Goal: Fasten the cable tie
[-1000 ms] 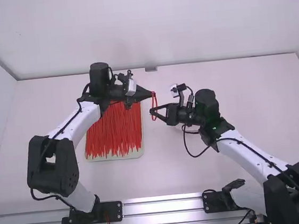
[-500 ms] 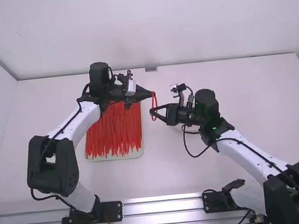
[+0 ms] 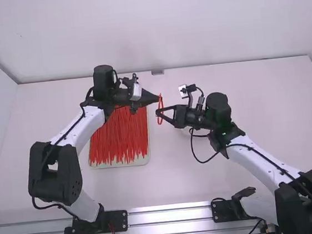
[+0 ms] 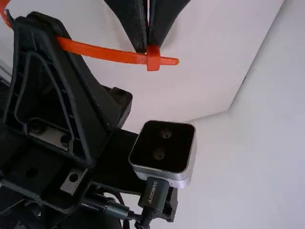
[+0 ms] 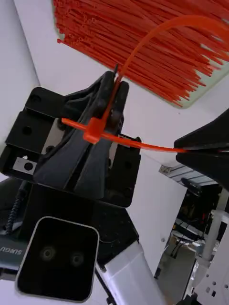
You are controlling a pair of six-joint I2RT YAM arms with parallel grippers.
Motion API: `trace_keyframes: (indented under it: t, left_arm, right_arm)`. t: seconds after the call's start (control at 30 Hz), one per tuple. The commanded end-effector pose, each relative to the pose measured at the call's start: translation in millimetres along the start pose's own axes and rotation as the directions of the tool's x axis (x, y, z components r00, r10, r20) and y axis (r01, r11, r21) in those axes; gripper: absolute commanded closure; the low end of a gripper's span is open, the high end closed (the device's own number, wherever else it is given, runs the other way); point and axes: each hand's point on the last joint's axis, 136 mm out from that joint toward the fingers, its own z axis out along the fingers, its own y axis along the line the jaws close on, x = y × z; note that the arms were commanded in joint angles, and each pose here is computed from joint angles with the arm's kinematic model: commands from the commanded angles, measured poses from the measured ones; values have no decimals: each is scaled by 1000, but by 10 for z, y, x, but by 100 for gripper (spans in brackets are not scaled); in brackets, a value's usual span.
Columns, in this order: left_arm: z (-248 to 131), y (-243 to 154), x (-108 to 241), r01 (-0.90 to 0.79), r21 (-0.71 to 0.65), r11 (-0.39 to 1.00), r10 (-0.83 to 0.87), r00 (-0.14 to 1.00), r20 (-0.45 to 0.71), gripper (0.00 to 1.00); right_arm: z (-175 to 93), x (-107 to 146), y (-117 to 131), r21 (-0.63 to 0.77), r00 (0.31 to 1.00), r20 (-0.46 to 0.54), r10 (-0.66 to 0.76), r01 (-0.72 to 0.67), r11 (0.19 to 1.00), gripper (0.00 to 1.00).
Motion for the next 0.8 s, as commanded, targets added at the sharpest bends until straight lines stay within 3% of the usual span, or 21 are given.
trace_keyframes:
  t: [0.0,0.37,0.77]
  left_arm:
    - [-5,-105,-124,-24,49,999,22,999,44,98]
    - [-32,-152,-196,-65,82,995,59,995,80,98]
    - [11,-173,-211,-107,90,990,99,991,88,98]
  right_arm:
    - [-18,-39,-20,0,1000,15,8,-8,1000,100]
    - [-246,-160,-95,-21,996,8,90,-90,996,100]
    - [-127,-162,47,-48,999,28,36,-35,998,100]
